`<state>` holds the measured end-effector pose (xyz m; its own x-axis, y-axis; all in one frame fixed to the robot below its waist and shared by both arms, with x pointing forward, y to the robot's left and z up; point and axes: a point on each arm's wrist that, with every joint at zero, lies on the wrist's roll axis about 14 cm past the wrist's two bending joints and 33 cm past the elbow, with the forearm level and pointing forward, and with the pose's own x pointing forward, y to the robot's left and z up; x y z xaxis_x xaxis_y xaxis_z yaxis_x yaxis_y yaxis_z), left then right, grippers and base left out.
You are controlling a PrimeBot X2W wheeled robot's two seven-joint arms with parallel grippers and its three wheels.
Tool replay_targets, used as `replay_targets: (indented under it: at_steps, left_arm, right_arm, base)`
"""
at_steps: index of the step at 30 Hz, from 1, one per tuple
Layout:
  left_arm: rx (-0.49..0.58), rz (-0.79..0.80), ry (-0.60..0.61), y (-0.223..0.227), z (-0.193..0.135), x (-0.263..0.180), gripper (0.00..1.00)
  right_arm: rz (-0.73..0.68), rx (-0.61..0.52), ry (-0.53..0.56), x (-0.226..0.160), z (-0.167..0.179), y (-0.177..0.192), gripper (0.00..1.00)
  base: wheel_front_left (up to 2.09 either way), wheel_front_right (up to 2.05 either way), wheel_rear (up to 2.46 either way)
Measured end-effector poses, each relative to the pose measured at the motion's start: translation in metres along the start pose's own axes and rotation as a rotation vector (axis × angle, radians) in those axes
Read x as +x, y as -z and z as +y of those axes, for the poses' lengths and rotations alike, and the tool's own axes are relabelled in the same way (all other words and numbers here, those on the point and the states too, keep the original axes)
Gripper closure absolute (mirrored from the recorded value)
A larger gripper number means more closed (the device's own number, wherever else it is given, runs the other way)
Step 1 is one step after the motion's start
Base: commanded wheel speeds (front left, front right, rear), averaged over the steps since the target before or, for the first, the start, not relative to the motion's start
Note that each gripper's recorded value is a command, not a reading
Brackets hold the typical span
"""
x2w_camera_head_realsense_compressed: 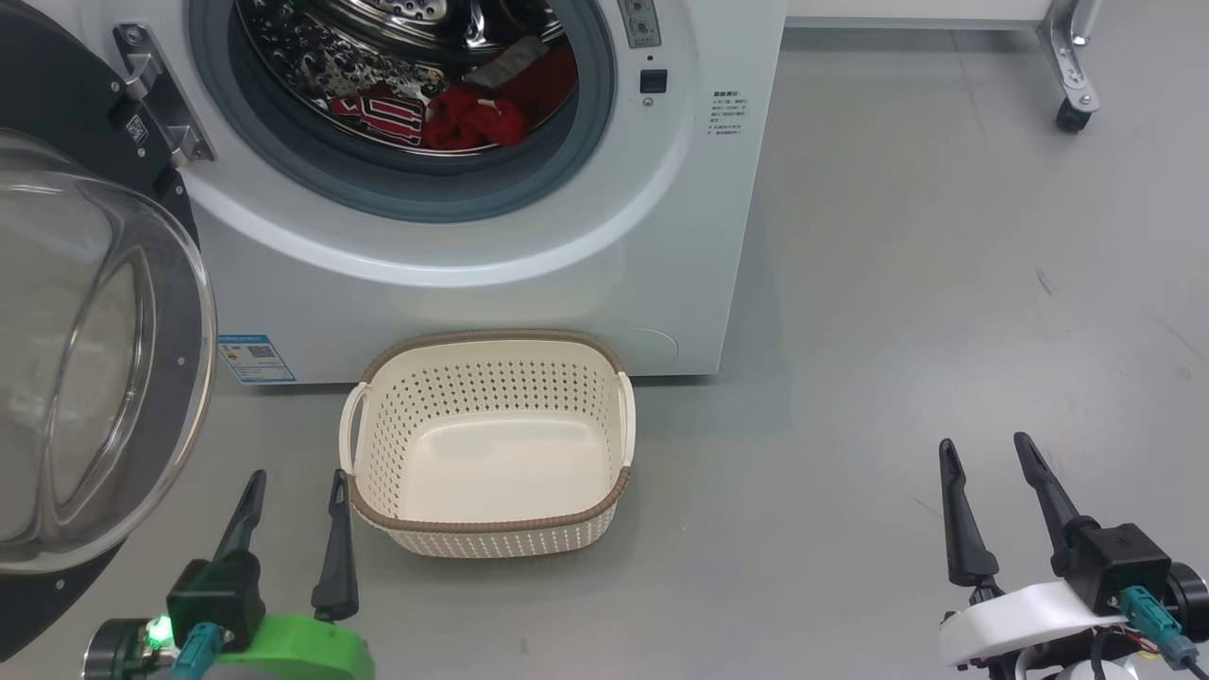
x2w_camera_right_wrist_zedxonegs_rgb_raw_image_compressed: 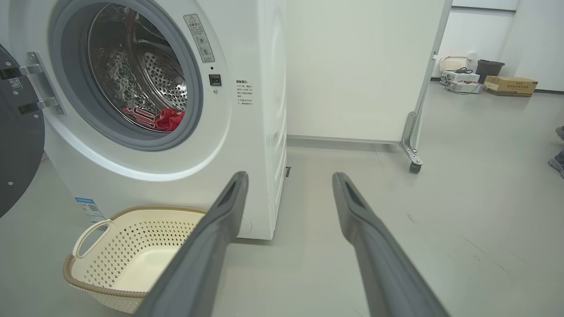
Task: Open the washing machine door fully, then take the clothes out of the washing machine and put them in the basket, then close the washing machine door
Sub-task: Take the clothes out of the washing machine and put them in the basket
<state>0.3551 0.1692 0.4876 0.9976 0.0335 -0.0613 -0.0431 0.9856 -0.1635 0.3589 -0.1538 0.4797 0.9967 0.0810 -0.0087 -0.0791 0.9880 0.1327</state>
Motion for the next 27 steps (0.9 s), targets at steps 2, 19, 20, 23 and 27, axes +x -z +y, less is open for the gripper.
replay_targets:
  at_steps: [2, 19, 20, 23, 27]
  left_arm:
    - [0.001, -0.004, 0.001, -0.0013, -0.0005, 0.0001, 0.0]
    - [0.007, -0.015, 0.006, -0.0046, -0.0019, 0.0002, 0.0]
    - [0.007, -0.016, 0.006, -0.0048, -0.0018, 0.0001, 0.0]
    - [0.006, -0.017, 0.004, -0.005, -0.0014, -0.0003, 0.0]
    - [0.026, -0.005, -0.014, -0.0025, 0.004, -0.0013, 0.0]
  right_arm:
    - [0.0, 0.0, 0.0, 0.0001, 0.0, -0.0001, 0.0]
    - [0.0, 0.005, 0.003, 0.0006, 0.0, 0.0003, 0.0]
    - [0.0, 0.005, 0.002, 0.0007, 0.0003, 0.0003, 0.0]
    - [0.001, 0.008, -0.003, 0.001, 0.0017, 0.0005, 0.0]
    - [0.002, 0.009, -0.008, 0.0014, 0.0029, 0.0011, 0.0]
  base:
    - [0.24, -0.24, 0.0]
    - [0.62, -0.62, 0.0]
    - [0.95, -0.95, 0.0]
    - [1.03, -1.03, 0.0]
    - [1.12, -1.12, 0.0]
